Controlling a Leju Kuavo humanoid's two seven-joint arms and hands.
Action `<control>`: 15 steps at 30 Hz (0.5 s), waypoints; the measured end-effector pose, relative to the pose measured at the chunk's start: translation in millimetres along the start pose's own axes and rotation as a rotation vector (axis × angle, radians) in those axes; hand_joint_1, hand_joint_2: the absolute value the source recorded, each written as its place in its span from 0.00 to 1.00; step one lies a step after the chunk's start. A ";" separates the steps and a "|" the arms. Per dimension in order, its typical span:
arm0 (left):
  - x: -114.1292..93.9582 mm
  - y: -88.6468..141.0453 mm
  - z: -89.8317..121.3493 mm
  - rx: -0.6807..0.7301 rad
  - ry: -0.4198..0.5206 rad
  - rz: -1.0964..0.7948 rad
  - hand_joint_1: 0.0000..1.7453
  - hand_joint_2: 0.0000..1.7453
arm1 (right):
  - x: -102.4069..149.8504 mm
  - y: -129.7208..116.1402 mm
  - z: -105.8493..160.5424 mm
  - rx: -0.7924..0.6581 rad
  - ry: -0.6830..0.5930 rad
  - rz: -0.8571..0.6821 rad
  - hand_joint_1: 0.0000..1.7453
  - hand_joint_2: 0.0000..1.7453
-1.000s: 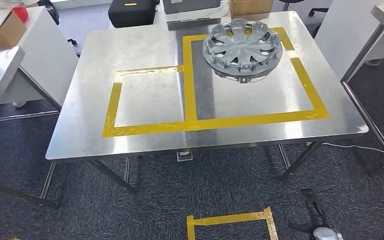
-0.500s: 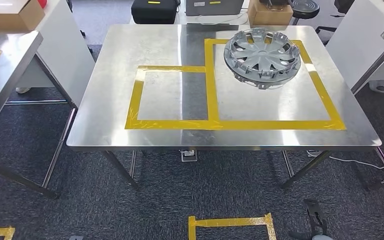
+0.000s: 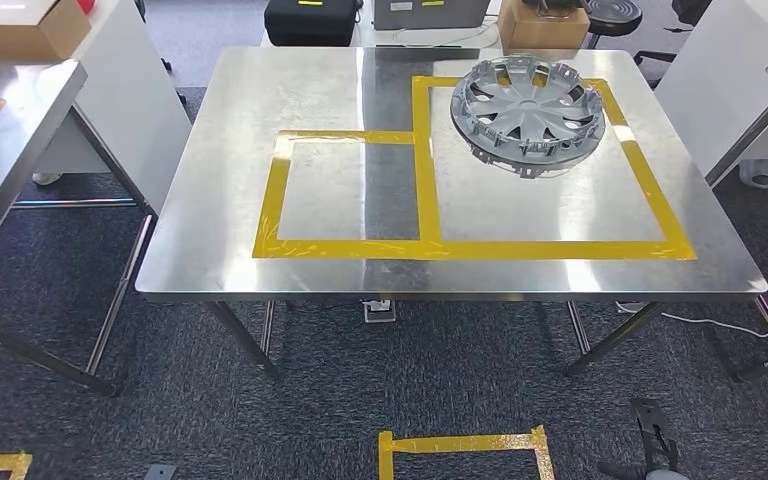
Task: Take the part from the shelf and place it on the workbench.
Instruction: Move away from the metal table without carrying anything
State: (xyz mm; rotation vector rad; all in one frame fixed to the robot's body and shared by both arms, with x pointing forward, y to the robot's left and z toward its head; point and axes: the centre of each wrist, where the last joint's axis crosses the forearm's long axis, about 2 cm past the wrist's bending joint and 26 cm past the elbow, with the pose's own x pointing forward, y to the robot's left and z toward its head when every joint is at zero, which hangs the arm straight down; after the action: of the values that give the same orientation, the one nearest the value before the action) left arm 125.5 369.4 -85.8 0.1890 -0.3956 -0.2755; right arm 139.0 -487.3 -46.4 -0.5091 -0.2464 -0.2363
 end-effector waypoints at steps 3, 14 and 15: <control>0.4 -1.4 -0.1 -0.001 -0.008 0.008 0.00 0.00 | -0.3 -1.4 -0.8 0.017 -0.010 -0.005 0.00 1.00; 2.2 -7.9 -0.2 -0.013 -0.017 0.018 0.00 0.00 | -3.6 -2.4 -2.3 0.033 -0.006 -0.016 0.00 1.00; 2.4 -8.5 -0.2 -0.014 -0.018 0.019 0.00 0.00 | -3.9 -2.7 -2.4 0.034 -0.006 -0.018 0.00 1.00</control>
State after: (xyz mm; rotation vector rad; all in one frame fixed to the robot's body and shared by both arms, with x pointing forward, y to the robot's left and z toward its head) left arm 125.7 360.7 -87.2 0.1689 -0.4127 -0.2614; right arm 134.9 -490.2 -48.3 -0.4739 -0.2602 -0.2481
